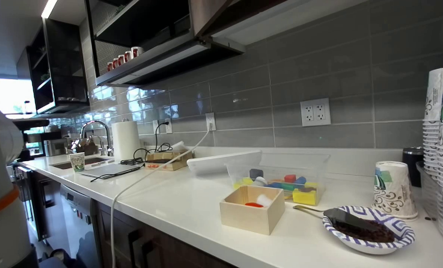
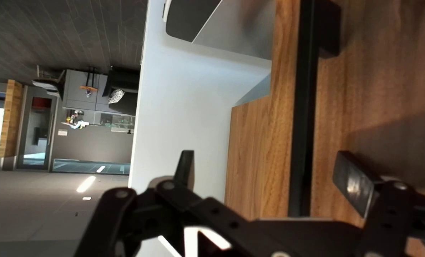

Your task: Open and close the top left cabinet door

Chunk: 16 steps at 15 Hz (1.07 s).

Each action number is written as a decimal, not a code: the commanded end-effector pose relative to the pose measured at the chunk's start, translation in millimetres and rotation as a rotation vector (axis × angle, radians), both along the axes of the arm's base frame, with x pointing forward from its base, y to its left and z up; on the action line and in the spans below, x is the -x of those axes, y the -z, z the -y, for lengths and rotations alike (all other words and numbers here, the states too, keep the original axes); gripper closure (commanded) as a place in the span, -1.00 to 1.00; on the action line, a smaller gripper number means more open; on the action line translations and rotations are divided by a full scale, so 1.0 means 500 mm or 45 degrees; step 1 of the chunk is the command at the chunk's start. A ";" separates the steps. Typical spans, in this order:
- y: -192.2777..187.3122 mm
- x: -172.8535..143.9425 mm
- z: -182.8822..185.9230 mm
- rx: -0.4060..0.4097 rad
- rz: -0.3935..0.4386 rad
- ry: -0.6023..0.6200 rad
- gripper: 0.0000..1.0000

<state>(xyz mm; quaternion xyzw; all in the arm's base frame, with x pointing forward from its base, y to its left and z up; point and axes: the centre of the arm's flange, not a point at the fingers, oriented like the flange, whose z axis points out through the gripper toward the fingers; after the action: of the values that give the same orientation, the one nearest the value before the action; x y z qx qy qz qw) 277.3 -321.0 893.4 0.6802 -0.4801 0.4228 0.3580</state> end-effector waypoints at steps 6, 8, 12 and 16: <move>-0.042 -0.128 0.054 -0.085 0.075 -0.151 -1.00; -0.037 -0.160 0.064 -0.119 0.082 -0.182 -1.00; -0.025 -0.214 0.062 -0.185 0.104 -0.262 -1.00; -0.032 -0.213 0.040 -0.213 0.115 -0.289 -1.00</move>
<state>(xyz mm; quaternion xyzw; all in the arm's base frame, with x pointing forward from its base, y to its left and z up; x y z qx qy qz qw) 385.2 -341.8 889.9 0.7359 -0.4524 0.4430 0.2398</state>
